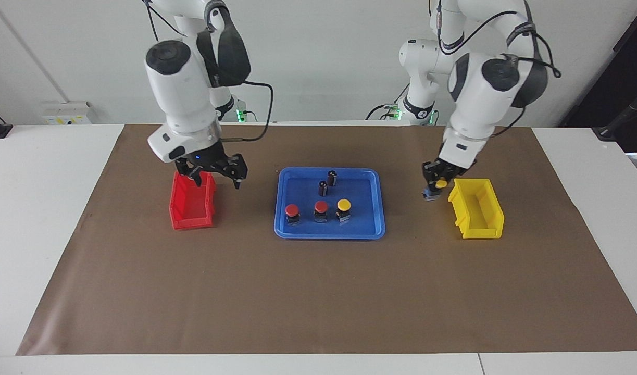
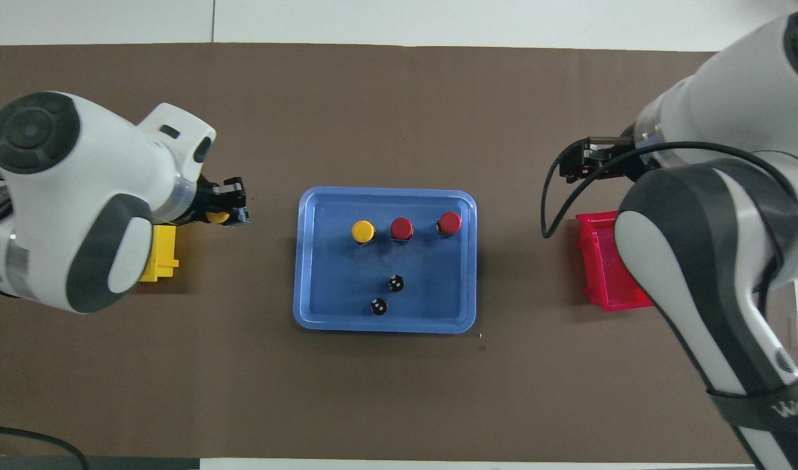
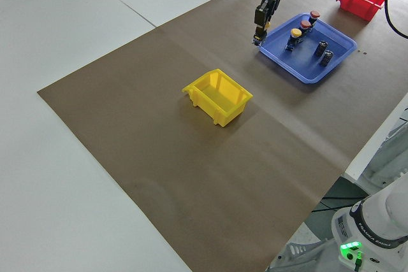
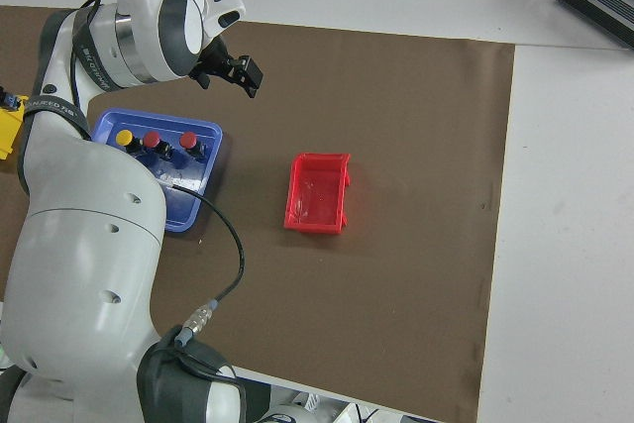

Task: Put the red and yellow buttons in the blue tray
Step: 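Lower the yellow button into the tray with the left gripper and release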

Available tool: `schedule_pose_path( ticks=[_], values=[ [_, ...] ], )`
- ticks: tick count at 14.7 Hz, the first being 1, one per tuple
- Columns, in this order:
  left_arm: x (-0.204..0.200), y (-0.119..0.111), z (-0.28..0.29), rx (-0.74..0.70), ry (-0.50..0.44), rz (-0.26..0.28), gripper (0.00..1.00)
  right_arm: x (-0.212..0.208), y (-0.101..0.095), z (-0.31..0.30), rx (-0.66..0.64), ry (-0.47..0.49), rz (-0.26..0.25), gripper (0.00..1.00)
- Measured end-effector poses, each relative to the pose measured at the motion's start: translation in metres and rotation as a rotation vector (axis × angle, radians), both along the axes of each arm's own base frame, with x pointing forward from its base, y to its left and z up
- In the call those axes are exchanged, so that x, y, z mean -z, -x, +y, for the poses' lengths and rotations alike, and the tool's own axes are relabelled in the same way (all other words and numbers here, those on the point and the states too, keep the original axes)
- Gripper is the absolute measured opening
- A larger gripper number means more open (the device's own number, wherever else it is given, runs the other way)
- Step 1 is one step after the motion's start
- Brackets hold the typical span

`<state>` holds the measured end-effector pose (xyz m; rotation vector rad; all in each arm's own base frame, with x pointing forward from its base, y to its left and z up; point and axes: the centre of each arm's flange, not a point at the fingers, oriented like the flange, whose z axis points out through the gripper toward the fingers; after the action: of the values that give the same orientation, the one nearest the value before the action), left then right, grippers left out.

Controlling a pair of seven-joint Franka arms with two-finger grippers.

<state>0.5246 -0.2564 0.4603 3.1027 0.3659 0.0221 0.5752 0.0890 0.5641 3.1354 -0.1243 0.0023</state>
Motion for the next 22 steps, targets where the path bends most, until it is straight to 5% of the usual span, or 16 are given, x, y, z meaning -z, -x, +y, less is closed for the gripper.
schedule_pose_path(
  ticks=[5, 11, 22],
  values=[
    [0.069, 0.014, -0.072, -0.045, -0.019, 0.035, 0.41, -0.058, 0.035, -0.087, -0.04, 0.02, 0.054, 1.0],
    [0.104, 0.006, -0.08, -0.069, -0.052, 0.05, 0.41, -0.056, 0.036, -0.162, -0.066, 0.016, 0.083, 1.0],
    [0.106, 0.005, -0.093, -0.06, -0.033, 0.024, 0.41, -0.055, 0.035, -0.162, -0.07, 0.019, 0.085, 1.0]
  ],
)
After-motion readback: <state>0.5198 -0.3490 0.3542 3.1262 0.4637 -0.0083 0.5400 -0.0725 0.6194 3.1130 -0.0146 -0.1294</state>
